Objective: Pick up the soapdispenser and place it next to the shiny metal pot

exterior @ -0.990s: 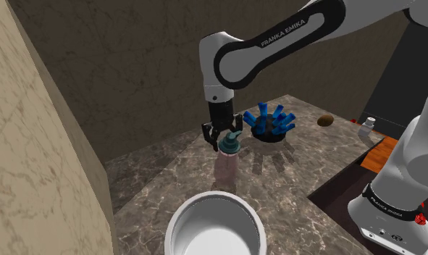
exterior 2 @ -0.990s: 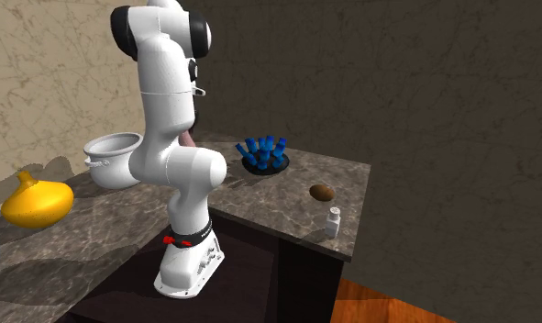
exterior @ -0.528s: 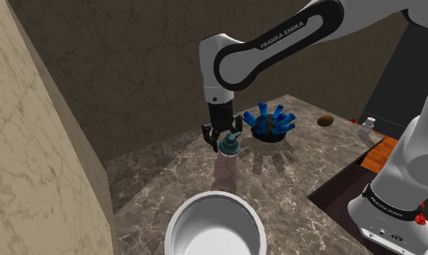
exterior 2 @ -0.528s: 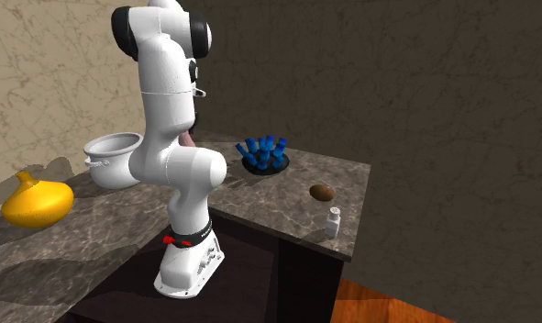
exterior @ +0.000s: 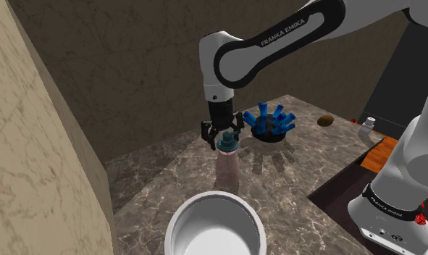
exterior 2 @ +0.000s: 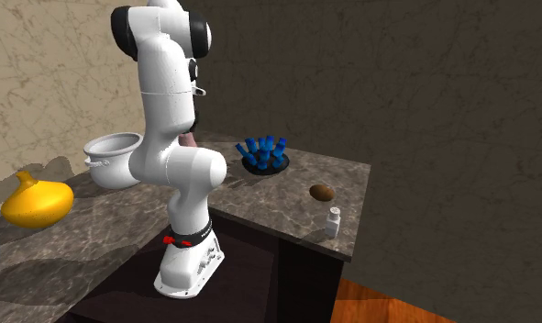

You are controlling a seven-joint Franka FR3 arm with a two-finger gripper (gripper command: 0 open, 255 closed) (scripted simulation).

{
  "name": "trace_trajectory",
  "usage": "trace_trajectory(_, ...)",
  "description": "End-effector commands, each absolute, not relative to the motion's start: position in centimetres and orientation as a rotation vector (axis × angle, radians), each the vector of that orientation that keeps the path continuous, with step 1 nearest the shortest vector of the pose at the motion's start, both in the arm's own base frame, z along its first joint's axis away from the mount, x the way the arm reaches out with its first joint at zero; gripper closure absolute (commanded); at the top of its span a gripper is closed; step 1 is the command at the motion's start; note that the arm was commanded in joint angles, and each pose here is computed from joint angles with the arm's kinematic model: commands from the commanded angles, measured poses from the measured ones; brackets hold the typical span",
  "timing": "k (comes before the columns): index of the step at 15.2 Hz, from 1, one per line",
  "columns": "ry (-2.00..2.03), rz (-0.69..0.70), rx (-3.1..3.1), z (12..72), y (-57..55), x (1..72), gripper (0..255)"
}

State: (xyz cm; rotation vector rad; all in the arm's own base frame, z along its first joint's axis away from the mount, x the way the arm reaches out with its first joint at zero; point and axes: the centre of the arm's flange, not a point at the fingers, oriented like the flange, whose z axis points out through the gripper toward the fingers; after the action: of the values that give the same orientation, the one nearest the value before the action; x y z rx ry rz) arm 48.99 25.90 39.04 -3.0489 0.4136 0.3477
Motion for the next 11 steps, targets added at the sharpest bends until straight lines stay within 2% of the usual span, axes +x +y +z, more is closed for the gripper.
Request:
trace_trajectory(1, 0.413, 0.348, -3.049, 41.0, 25.8, 49.5, 0)
trace_trajectory(3, 0.413, 0.348, -3.049, 43.3, 25.6, 50.0, 0)
trace_trajectory(11, 0.413, 0.348, -3.049, 43.3, 25.6, 50.0, 0)
